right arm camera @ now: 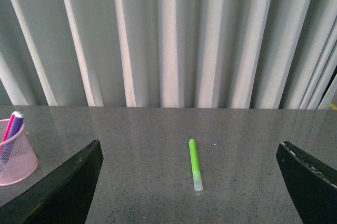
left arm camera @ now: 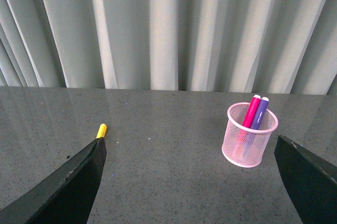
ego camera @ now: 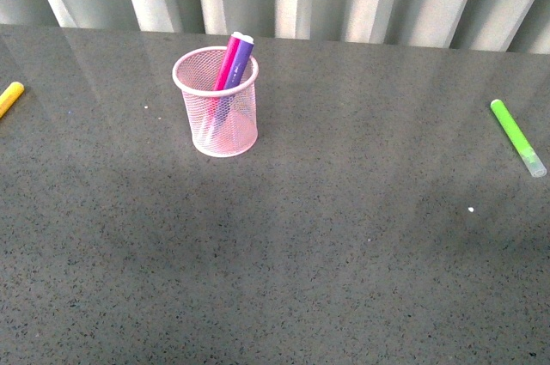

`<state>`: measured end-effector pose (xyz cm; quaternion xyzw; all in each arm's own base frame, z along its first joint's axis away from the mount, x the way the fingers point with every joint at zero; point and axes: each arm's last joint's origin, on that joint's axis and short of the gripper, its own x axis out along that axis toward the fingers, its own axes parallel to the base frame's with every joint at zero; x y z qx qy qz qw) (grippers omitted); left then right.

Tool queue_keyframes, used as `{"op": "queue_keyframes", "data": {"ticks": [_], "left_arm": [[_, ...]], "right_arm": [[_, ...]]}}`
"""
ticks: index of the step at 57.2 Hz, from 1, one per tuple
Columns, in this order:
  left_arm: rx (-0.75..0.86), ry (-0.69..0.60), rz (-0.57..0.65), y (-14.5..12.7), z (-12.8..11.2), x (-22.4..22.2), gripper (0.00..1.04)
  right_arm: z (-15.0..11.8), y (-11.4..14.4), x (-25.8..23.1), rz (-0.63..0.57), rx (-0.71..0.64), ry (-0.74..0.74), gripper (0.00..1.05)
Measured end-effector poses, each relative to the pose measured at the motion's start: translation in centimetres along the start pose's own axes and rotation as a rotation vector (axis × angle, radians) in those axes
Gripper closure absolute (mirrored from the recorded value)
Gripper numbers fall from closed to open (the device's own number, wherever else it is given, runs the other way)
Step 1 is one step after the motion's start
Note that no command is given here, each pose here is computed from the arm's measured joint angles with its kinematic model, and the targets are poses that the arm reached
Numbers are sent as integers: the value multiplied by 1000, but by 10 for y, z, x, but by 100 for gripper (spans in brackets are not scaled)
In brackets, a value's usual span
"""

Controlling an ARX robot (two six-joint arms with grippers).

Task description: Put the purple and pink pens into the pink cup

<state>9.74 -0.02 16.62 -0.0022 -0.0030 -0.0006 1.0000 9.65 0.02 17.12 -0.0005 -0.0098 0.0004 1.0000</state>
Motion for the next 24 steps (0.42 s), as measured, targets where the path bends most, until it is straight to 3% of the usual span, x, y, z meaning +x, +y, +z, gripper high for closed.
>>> {"op": "queue_keyframes", "data": {"ticks": [24], "left_arm": [[0, 0, 0, 0, 0, 0, 7]], "right_arm": [[0, 0, 0, 0, 0, 0, 7]]}}
